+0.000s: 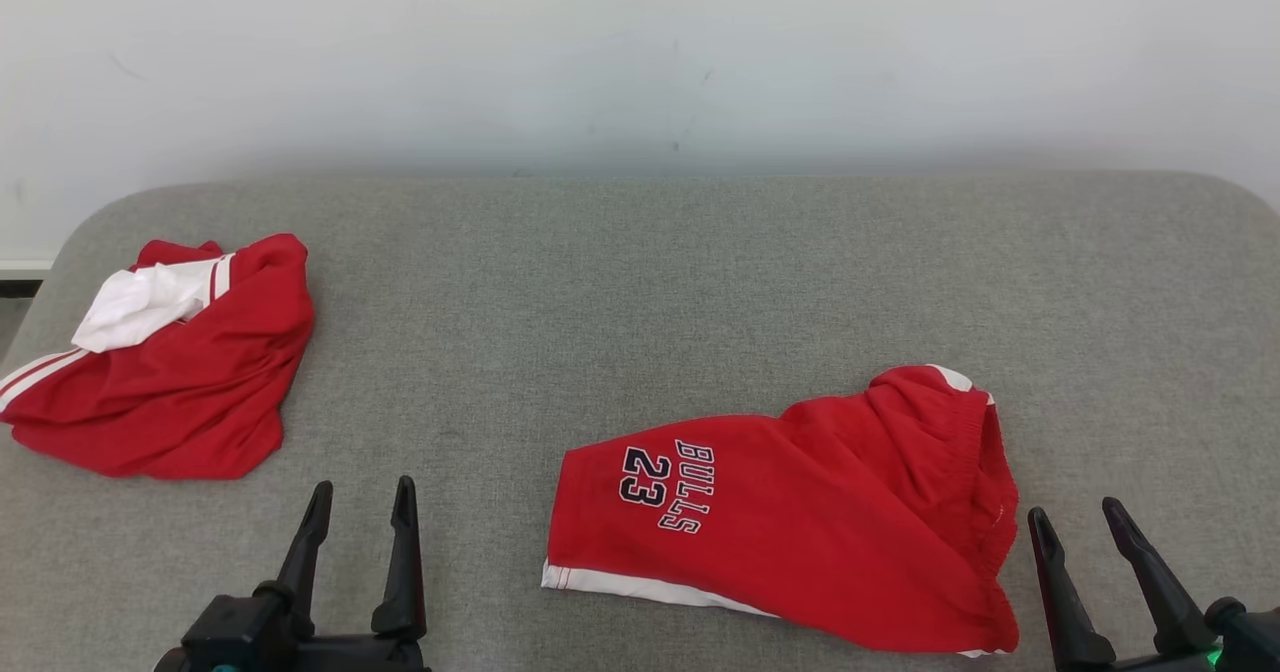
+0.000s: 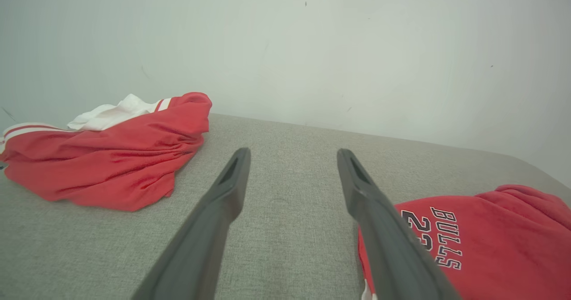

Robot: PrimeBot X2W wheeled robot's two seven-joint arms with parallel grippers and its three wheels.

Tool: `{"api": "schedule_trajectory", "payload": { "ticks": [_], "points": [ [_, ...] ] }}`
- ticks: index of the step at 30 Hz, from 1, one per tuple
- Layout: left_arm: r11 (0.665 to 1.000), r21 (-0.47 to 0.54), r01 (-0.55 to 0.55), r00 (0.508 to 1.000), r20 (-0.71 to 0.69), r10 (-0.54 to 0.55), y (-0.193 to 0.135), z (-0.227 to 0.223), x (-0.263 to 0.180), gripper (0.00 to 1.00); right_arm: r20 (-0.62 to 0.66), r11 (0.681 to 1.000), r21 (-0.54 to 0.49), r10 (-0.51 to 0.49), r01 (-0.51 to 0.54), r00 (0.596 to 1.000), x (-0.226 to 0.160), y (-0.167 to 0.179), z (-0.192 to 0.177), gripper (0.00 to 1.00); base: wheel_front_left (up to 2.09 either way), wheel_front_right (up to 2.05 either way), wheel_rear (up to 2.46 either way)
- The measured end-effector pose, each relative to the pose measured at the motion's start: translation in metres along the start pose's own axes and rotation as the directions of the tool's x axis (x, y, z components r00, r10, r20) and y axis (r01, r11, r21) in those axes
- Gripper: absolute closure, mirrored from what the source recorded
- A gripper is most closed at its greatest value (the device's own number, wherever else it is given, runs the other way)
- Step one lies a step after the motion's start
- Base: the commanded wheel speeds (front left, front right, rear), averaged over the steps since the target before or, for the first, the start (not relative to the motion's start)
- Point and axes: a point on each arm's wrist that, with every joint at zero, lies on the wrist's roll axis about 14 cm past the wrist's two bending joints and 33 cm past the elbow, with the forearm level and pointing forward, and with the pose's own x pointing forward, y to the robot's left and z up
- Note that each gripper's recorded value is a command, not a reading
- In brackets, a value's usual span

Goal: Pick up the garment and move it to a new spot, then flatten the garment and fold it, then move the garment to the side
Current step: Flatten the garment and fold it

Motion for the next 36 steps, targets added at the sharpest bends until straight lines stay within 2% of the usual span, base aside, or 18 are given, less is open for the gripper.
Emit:
{"api": "schedule_trajectory", "payload": {
  "ticks": [18, 36],
  "points": [
    [1.0, 0.014, -0.008, 1.0, 0.008, 0.008, 0.004, 0.003, -0.003, 0.0, 0.045, 0.999, -0.023, -0.033, 0.034, 0.998, 0.006, -0.008, 0.012, 0.0, 0.0, 0.0, 0.0],
    [0.998, 0.061, 0.028, 0.999, 0.014, -0.029, 0.001, 0.006, -0.007, 0.0, 0.068, 0.997, -0.001, -0.079, 0.079, 0.995, -0.008, -0.007, 0.015, 0.0, 0.0, 0.0, 0.0]
  ]
}}
